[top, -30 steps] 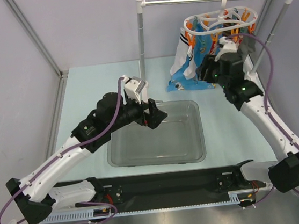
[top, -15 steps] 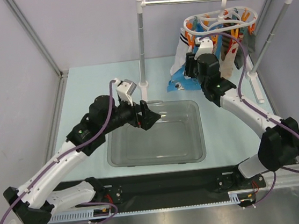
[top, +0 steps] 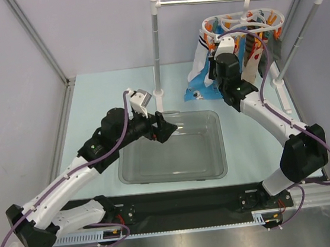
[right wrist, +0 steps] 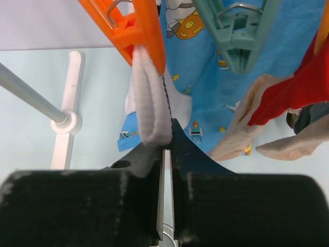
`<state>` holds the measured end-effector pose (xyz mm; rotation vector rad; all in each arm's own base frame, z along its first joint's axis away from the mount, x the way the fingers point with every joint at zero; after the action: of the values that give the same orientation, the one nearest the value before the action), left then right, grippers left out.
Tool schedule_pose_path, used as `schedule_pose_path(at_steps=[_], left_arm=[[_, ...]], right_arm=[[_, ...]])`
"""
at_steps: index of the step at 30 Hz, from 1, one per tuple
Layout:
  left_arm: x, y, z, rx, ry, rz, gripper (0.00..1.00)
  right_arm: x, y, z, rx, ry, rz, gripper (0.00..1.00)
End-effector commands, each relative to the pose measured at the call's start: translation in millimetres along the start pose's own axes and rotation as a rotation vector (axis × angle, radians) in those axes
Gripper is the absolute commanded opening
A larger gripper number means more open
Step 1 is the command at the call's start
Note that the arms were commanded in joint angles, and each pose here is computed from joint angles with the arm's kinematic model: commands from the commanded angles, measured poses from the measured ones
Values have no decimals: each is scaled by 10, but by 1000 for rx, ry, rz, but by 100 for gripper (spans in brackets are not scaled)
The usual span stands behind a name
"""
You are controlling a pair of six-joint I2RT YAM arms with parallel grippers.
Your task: Remove the socks clipped to the hanger
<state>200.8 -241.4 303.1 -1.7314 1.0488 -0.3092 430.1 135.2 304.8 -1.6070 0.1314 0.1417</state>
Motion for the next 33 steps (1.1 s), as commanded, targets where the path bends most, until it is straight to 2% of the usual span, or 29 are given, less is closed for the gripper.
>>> schedule_pose_path(at_steps=[1, 2, 6, 9, 15, 23, 33], left_arm=[[167, -142, 82, 44, -28, -93, 92], [224, -153, 89, 48, -29, -92, 91], [551, -257, 36, 70, 9, -82, 85], [713, -475, -58, 96, 48, -161, 85], [1144, -661, -158, 187, 112, -221, 86], [1634, -571, -148, 240, 148, -207, 89], [1978, -532, -195, 240, 193, -185, 89]], right_arm=[[-152, -306, -24, 23, -36, -41, 3], [-245, -379, -43, 29, -55, -51, 0], [-428, -478, -45, 40, -127, -38, 0], [-533, -499, -93, 78, -180, -16, 0], [-719, -581, -160, 171, -276, -2, 0], [-809, -573, -189, 265, -354, 31, 0], [-902, -570, -121, 338, -451, 52, 0]])
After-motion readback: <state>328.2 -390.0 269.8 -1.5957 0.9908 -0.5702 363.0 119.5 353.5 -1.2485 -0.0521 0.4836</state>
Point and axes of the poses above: each gripper's point midway between its finger pads, its own x axis out along the fingers, its own z axis along the line the jaws close on, y = z × x, the point moved 4 cm from there along -x, back along the fingers, and after that the axes turned 5 degrees about -x, right-handed, at the moved point
